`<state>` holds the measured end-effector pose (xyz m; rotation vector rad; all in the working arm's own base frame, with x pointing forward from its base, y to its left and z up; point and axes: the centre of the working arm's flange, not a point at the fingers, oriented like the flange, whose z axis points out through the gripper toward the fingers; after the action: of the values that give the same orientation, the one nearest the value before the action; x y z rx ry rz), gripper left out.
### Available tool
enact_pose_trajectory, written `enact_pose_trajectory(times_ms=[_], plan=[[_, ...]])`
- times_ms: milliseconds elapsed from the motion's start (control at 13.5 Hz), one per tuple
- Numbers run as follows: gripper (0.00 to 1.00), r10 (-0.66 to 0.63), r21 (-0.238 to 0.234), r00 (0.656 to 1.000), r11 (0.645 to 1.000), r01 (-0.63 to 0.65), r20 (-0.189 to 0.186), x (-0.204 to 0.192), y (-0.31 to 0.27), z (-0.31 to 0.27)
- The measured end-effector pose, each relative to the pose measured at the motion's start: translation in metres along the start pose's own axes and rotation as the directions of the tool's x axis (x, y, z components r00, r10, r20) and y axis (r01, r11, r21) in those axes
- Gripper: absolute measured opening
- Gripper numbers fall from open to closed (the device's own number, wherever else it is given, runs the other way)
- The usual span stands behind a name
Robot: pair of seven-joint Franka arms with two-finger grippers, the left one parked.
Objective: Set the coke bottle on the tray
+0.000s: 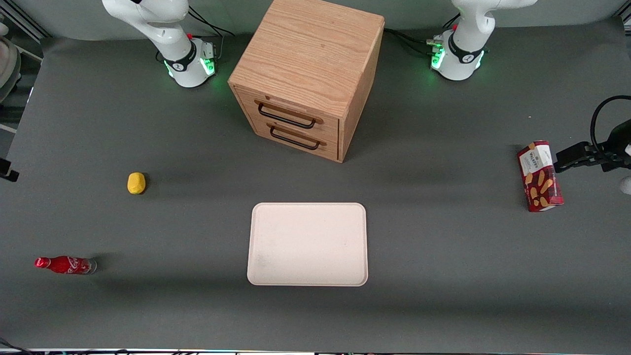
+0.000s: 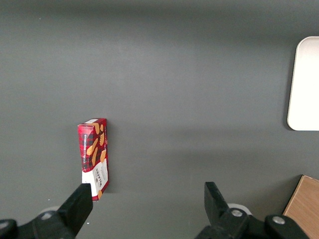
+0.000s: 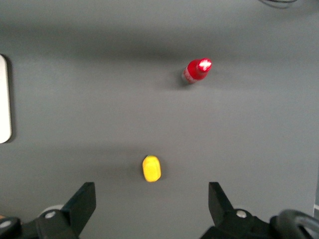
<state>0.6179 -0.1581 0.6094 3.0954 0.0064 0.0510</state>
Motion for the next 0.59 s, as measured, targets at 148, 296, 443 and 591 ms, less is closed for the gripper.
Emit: enact_pose_trajectory(times_ms=[148, 296, 443, 591], plan=[[1.00, -0.053, -0.002, 0.998, 0.999, 0.053, -0.012, 0.018, 0.018, 0.010], [1.00, -0.083, 0.004, 0.996, 0.997, 0.083, -0.022, 0.036, 0.036, 0.026], [1.00, -0.108, 0.018, 0.994, 0.994, 0.108, -0.019, 0.049, 0.056, 0.048], [1.00, -0.131, 0.042, 0.991, 0.990, 0.132, -0.019, 0.060, 0.074, 0.073]])
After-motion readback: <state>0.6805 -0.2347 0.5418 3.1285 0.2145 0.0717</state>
